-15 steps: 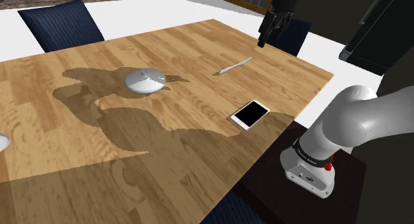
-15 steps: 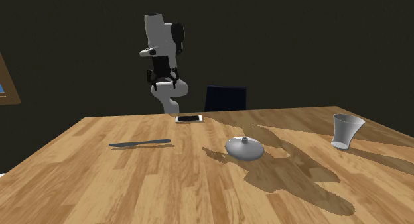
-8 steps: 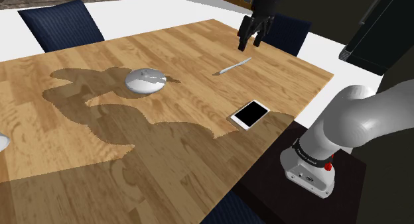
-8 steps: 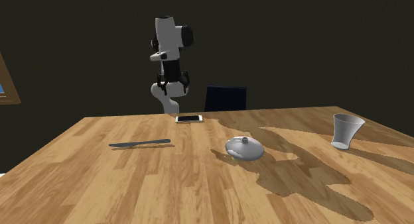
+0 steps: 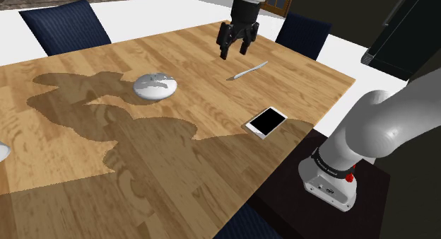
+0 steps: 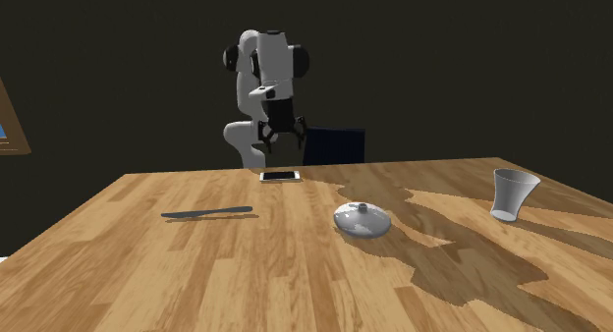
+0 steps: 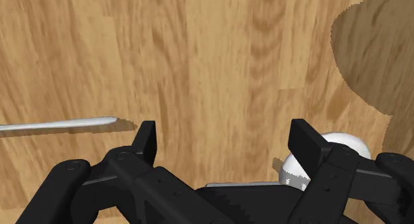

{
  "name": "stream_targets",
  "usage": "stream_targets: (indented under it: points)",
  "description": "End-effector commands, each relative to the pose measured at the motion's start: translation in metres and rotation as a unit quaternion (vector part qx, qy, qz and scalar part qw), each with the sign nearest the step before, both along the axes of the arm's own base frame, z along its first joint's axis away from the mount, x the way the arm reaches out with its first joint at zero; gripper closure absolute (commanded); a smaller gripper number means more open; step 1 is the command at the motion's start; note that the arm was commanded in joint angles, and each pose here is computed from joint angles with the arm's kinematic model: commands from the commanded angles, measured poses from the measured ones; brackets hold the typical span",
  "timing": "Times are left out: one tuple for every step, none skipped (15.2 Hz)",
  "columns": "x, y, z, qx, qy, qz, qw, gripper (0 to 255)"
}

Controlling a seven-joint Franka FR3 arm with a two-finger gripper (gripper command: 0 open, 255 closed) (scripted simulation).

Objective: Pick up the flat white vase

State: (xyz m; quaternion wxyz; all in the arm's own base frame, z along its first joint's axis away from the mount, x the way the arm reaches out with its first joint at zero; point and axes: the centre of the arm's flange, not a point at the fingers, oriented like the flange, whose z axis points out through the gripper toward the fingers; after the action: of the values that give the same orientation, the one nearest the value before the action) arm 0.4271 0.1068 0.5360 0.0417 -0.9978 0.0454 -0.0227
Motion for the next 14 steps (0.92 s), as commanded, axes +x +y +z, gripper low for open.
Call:
stream_targets:
  points:
    - [0.016,0.019,-0.006,0.001,-0.001,-0.004,1.0,0]
    - [0.025,0.029,-0.009,0.002,-0.001,-0.005,1.0,0]
    - [0.033,0.038,-0.012,0.002,-0.001,-0.007,1.0,0]
    - [0.042,0.048,-0.015,0.003,-0.001,-0.009,1.0,0]
    - [0.05,0.057,-0.018,0.003,-0.002,-0.01,0.9999,0]
    - [0.059,0.066,-0.021,0.003,-0.002,-0.012,0.9999,0]
    - [0.067,0.076,-0.023,0.004,-0.002,-0.014,0.9999,0]
    - [0.076,0.085,-0.026,0.004,-0.003,-0.015,0.9999,0]
    - [0.085,0.094,-0.029,0.005,-0.003,-0.017,0.9998,0]
    - [0.093,0.104,-0.032,0.005,-0.003,-0.019,0.9998,0]
    - [0.102,0.113,-0.035,0.005,-0.003,-0.02,0.9998,0]
    - [0.111,0.122,-0.038,0.006,-0.004,-0.022,0.9997,0]
    - [0.12,0.132,-0.04,0.006,-0.004,-0.023,0.9997,0]
    - [0.129,0.141,-0.043,0.007,-0.004,-0.025,0.9997,0]
